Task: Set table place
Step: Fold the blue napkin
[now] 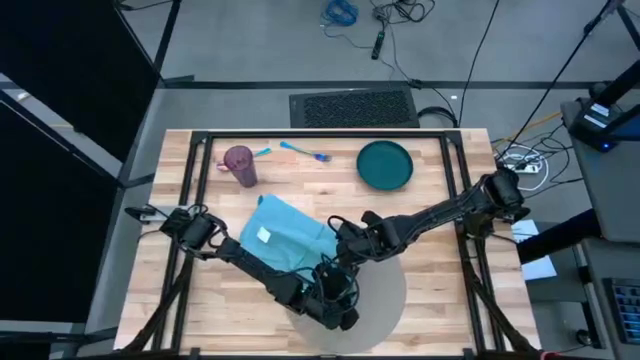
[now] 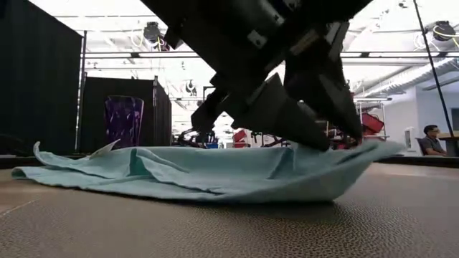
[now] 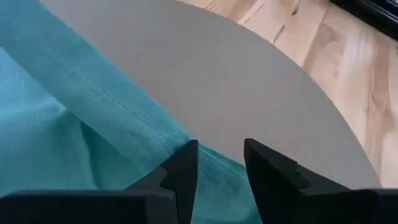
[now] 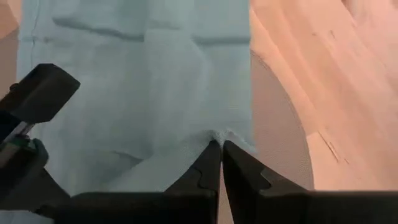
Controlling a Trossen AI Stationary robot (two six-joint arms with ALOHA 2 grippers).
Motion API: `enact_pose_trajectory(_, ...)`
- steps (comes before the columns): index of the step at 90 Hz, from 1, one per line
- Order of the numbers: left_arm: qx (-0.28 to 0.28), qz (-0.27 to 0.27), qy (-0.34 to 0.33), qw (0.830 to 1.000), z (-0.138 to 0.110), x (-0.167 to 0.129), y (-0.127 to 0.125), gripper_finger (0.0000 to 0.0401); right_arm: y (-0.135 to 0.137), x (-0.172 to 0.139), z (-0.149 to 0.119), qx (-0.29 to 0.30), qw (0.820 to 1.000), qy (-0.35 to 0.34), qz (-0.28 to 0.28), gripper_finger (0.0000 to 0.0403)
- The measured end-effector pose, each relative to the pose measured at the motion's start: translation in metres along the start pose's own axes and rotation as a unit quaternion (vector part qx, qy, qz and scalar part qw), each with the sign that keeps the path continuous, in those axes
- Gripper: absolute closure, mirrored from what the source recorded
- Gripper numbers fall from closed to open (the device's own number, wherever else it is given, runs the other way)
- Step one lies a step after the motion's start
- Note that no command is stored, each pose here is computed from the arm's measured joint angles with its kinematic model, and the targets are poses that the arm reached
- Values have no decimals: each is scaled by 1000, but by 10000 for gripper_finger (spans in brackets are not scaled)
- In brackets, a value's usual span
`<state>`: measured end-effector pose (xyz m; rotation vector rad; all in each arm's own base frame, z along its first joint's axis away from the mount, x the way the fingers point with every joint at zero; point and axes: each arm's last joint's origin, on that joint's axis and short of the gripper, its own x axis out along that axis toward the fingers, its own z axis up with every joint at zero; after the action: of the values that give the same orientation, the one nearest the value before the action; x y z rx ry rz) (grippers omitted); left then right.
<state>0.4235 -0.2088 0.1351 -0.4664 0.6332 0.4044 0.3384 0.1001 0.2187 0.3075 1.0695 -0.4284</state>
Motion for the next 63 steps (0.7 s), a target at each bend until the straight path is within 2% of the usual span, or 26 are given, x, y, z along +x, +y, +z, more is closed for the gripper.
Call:
enact_pose_trajectory(14, 1, 36, 19, 999, -3, 2, 9, 285, 0, 0, 1, -3, 1000, -2, 3, 403)
enact_pose_trajectory(34, 21, 59, 39, 997, -7, 1, 14, 294, 0, 1, 2, -4, 1000, -4, 4, 403)
enact_pose_trajectory(42, 38, 73, 52, 995, -12, -2, 16, 320, -2, 1, 3, -5, 1000, -4, 2, 403)
enact_pose_trajectory(53, 65, 69, 59, 994, -20, -8, 11, 384, -6, 2, 5, -5, 1000, 2, -4, 403)
enact_pose_trajectory(63, 93, 70, 53, 992, -30, -16, 6, 398, -9, 3, 6, -5, 1000, 8, -11, 403)
